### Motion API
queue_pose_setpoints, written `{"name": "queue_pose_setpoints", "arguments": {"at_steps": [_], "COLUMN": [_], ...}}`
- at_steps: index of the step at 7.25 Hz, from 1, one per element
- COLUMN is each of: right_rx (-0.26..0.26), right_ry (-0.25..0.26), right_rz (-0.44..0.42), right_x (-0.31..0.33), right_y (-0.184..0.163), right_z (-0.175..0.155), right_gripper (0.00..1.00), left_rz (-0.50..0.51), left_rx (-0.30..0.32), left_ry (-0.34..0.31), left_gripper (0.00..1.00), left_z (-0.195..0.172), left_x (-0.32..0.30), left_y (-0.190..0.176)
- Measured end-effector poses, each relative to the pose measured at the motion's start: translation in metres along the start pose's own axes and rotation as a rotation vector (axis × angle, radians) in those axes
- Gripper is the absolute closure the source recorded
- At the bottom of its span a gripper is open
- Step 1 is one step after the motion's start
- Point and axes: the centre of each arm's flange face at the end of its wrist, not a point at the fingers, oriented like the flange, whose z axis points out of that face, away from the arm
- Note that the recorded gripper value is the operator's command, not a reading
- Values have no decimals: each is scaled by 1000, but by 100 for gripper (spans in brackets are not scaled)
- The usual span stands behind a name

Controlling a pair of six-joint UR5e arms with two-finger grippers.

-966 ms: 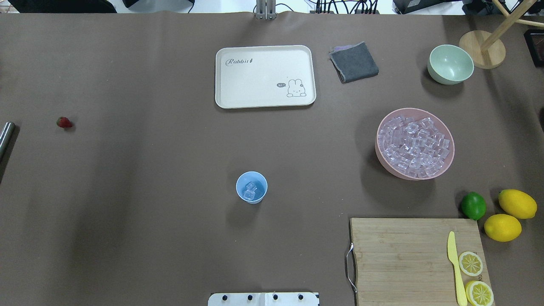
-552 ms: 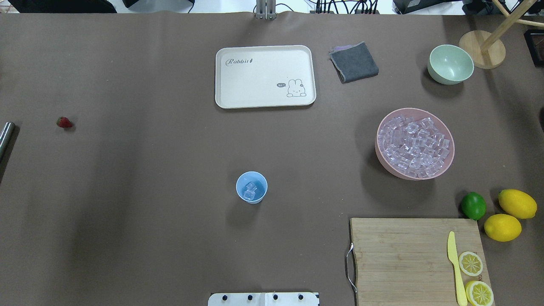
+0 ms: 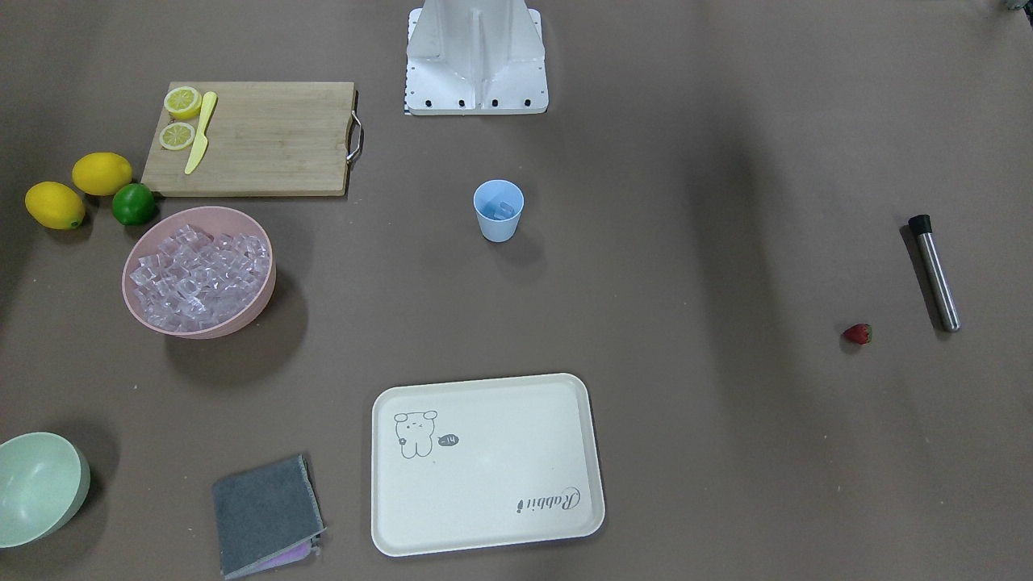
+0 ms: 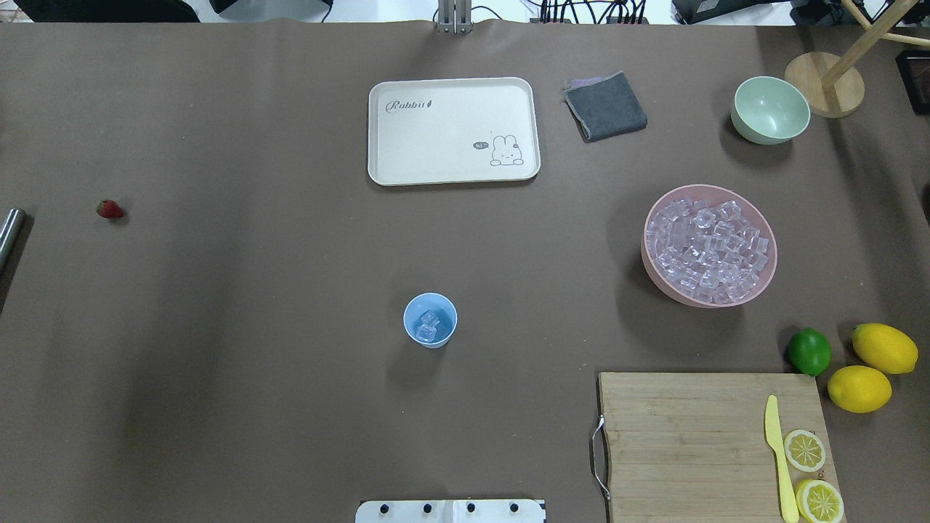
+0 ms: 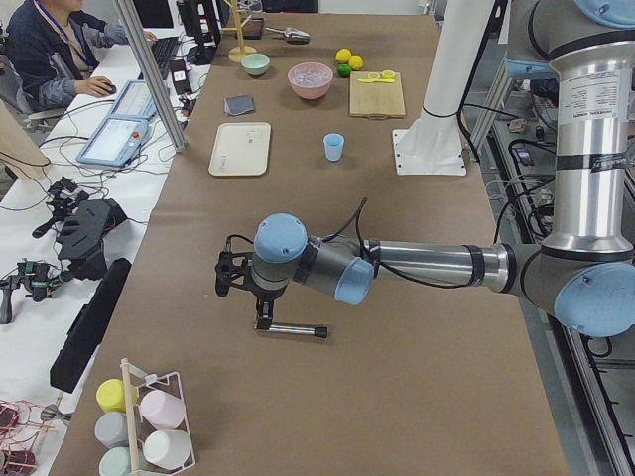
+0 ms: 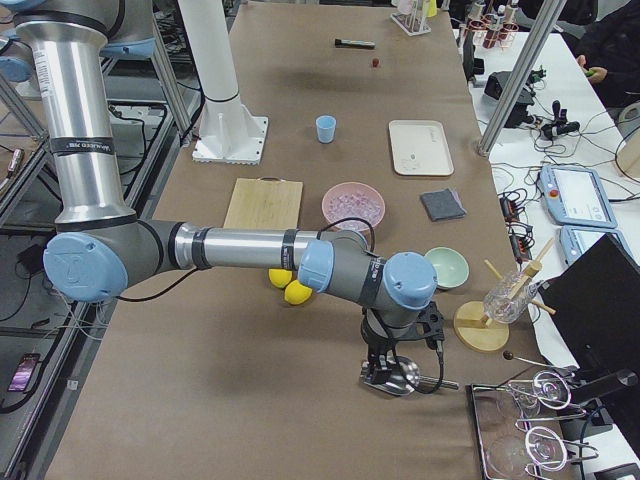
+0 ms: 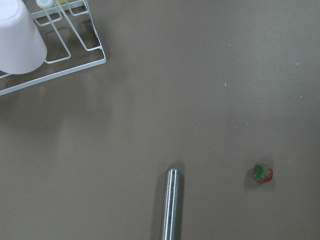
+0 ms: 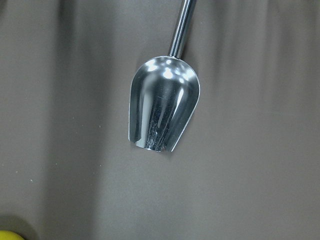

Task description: Mash ice and strawberries in cup

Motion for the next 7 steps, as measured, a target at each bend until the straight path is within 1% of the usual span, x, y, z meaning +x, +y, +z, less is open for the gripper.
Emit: {"name": "queue_pose_setpoints", "arguments": {"at_steps": [1,2,3,4,5,7], "right_rx": [-12,-20,-16,8,53,157], "right_ry": [-4,-12,-29,-46,-39,-7], "right_rz": [28,75,142,196,192,156], "right_x": [3,6,7,6,9,15], "right_y": [4,10,14,15,15,13], "right_z": [4,9,13,13,17,22], "right_gripper": [0,0,0,0,0,0], "left_rz": [2,3,3,5,6,8], "left_rx": [-2,-3,-2,-2,-1,1], "left_ry": [0,0,0,1,2,1], "left_gripper": [2,2,2,2,2,2], "left_z": [1,2,2,1,1,1], "left_x": [1,3,3,4,5,5], "left_y": [-1,-2,-3,-4,-4,-5]}}
